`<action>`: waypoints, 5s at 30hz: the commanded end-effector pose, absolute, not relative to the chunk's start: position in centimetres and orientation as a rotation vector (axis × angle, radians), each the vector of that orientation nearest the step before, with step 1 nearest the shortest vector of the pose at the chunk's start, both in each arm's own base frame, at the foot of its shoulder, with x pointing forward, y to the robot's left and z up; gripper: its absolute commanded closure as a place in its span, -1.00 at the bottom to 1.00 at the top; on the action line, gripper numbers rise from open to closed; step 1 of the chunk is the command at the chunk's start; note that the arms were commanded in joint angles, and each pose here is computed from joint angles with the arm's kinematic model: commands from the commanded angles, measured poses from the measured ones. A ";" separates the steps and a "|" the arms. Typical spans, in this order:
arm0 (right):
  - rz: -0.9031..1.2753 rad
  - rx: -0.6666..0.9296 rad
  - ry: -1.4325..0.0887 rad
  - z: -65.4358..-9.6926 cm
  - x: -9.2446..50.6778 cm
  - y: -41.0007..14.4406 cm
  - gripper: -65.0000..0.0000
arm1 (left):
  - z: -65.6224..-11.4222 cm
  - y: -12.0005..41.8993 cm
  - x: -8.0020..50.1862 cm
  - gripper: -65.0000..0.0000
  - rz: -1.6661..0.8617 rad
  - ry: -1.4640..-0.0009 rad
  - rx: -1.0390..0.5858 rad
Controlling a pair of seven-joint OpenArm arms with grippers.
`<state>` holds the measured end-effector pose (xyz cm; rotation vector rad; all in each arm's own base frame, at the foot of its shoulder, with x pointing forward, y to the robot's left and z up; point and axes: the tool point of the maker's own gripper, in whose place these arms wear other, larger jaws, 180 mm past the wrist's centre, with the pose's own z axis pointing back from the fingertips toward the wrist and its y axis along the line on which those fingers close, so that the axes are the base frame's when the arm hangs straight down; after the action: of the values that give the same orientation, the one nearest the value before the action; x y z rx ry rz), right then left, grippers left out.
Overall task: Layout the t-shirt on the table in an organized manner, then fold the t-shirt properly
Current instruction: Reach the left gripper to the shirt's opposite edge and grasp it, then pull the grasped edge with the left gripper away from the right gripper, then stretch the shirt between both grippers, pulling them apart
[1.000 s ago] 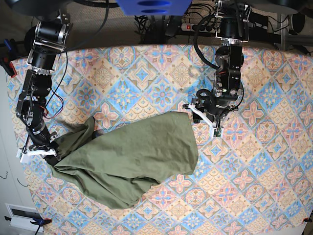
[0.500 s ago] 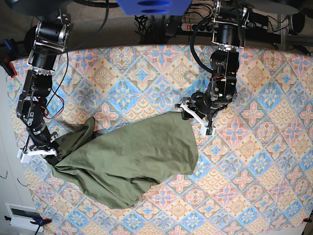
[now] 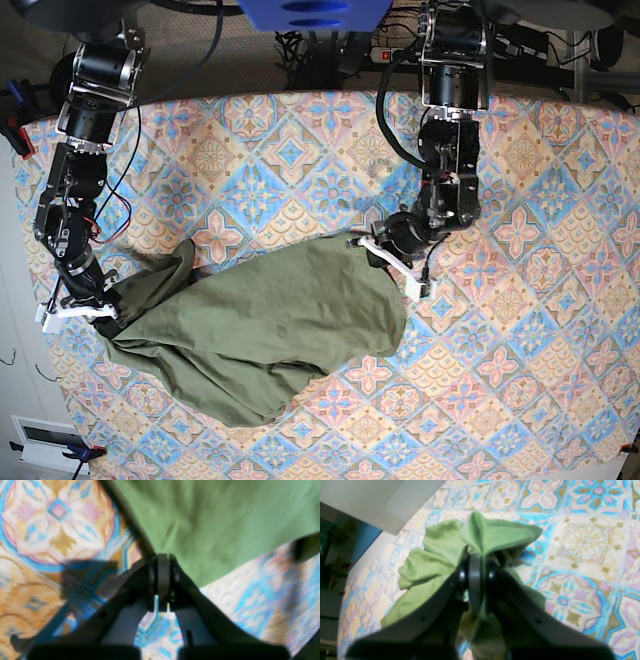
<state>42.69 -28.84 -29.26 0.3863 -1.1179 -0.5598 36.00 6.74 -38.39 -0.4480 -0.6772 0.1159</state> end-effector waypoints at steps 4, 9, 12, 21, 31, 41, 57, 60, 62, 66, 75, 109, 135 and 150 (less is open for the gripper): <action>-0.547 0.385 -1.200 -26.5 43.5 -29.8 0.97 | -31.6 13.5 38.3 1.00 0.152 -0.873 -0.396; -0.511 0.400 -1.205 -25.6 43.5 -28.8 0.97 | -28.6 21.4 37.8 1.00 0.218 -0.953 -0.333; -0.503 0.411 -1.134 -27.4 42.5 -27.9 0.97 | -27.8 24.8 37.0 1.00 0.271 -0.974 -0.326; -0.520 0.478 -0.990 -31.0 41.2 -25.5 0.68 | -26.1 31.1 35.8 1.00 0.365 -1.035 -0.248; -0.543 0.387 -1.048 -30.6 43.9 -26.7 0.23 | -32.1 22.2 34.6 1.00 0.252 -0.857 -0.384; -0.574 0.321 -1.070 -30.7 41.3 -29.2 0.14 | -37.2 11.4 34.0 0.59 0.152 -0.684 -0.530; -0.530 0.290 -1.085 -30.4 39.1 -28.8 0.14 | -41.2 6.2 35.0 -0.35 0.244 -0.554 -0.640; -0.530 0.290 -1.085 -30.4 39.1 -28.8 0.15 | -41.5 5.2 35.6 -0.34 0.258 -0.531 -0.661; -0.530 0.290 -1.085 -30.4 39.1 -28.8 0.15 | -41.4 4.3 35.9 -0.26 0.256 -0.526 -0.677; -0.526 0.290 -1.093 -30.2 39.1 -28.8 0.15 | -41.5 3.0 35.4 0.45 0.204 -0.509 -0.679; -0.507 0.287 -1.088 -30.0 38.5 -28.4 0.15 | -39.7 9.0 36.3 1.00 0.182 -0.596 -0.590; -0.324 0.566 -0.647 -38.1 31.8 -15.7 -0.02 | -26.1 30.8 34.1 1.00 0.468 -1.008 -0.529; -0.302 0.545 -0.727 -36.6 32.7 -16.2 -0.01 | -26.6 30.8 33.8 1.00 0.473 -0.994 -0.527; -0.339 0.535 -0.639 -40.4 33.1 -17.6 -0.01 | -26.6 30.8 33.8 1.00 0.475 -0.994 -0.532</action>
<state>32.25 -17.17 -41.49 0.5313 -0.6045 -0.3468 33.19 30.23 -28.41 -0.5377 -0.9413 0.4992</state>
